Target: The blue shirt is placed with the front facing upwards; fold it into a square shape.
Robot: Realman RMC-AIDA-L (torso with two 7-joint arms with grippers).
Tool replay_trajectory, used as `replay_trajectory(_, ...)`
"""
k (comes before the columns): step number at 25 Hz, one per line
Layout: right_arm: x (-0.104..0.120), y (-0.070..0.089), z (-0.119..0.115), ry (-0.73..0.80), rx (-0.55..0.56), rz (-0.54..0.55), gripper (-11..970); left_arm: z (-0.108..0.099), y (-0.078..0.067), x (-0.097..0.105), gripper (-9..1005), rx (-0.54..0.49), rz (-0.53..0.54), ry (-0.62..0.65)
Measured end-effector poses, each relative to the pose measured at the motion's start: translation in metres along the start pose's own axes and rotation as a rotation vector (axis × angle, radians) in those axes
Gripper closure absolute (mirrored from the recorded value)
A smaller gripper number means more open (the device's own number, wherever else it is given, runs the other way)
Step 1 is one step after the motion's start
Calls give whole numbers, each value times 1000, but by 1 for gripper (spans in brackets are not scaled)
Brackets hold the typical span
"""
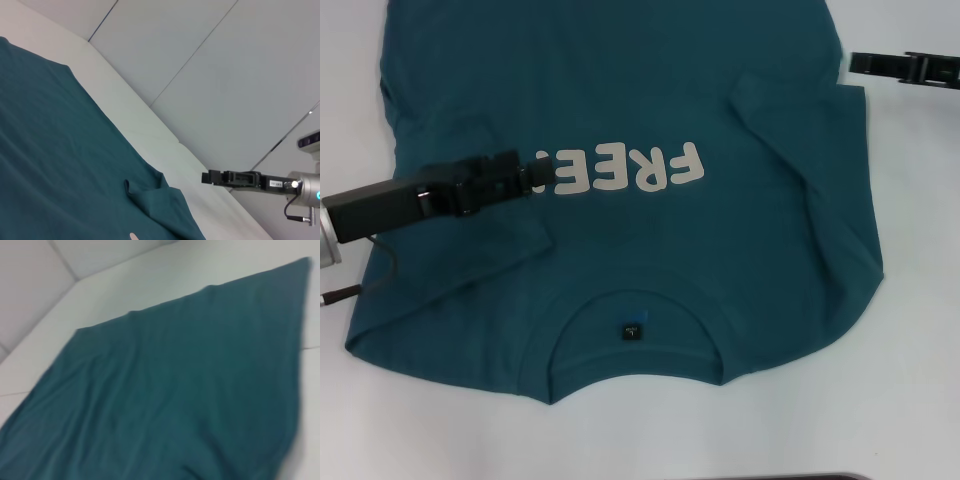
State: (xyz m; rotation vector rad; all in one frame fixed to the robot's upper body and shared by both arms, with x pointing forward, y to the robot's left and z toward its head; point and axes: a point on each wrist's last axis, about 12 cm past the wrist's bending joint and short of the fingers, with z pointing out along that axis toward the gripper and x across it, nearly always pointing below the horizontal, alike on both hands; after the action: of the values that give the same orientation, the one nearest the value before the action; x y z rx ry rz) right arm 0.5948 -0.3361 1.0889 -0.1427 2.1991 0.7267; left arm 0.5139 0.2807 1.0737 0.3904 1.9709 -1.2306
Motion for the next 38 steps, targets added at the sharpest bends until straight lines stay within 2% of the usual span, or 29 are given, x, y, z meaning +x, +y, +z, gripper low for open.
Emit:
replay_trajectory(4,3,-8,-2,-12,47,24,376,0,0,1,119,1,3,1)
replay_trajectory(14,9,-13,-3,50,93,103,379,0,-1,2,120,9,11,9)
replay_trajectory(26,6,-10,7,66,119,62,378,-1,0,1,119,3,17,16)
replay_trajectory(38,6,-2,29,58,172,23,378,-1,0,3,120,7,3,16)
